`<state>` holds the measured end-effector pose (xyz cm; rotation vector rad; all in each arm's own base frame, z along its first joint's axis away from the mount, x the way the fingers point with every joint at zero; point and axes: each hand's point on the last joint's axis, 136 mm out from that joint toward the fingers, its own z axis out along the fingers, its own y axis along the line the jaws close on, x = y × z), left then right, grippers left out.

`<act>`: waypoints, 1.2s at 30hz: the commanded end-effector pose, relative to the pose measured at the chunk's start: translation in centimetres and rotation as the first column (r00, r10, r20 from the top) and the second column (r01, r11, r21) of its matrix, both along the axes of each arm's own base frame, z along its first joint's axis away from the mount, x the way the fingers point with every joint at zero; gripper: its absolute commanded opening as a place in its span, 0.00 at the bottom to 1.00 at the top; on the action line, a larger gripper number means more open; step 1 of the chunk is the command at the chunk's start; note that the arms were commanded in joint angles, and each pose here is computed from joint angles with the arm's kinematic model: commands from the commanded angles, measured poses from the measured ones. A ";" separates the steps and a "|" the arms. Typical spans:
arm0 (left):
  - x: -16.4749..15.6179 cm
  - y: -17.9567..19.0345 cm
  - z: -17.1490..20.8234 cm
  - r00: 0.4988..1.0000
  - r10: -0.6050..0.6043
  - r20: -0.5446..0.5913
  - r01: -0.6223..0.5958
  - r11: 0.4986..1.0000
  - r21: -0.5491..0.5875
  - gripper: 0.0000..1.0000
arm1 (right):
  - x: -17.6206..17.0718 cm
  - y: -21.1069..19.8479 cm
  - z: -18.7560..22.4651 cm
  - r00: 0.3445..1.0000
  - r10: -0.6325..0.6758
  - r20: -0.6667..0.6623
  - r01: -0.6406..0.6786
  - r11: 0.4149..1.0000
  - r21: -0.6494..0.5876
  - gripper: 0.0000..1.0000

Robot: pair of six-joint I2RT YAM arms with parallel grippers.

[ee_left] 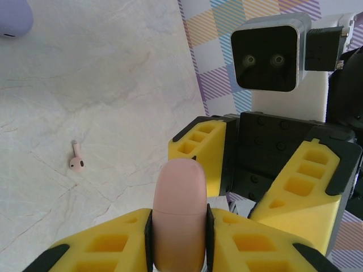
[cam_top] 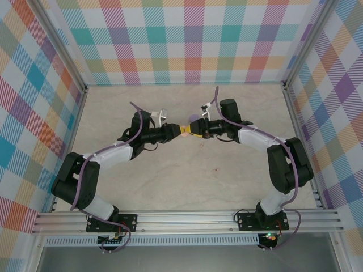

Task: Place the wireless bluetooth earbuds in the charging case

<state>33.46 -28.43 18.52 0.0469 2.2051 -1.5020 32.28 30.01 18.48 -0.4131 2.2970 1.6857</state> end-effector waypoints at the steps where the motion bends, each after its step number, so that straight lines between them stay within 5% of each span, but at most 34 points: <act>1: -0.2 -0.6 2.9 0.995 -0.031 0.093 0.035 0.999 -0.033 0.28 | -0.3 0.5 1.4 0.998 0.054 0.033 -0.056 0.997 0.055 0.53; 36: -0.9 -1.5 6.0 0.991 -0.041 0.130 0.060 0.987 -0.147 0.29 | -0.8 1.0 4.9 0.988 0.103 0.114 -0.120 0.980 0.157 0.41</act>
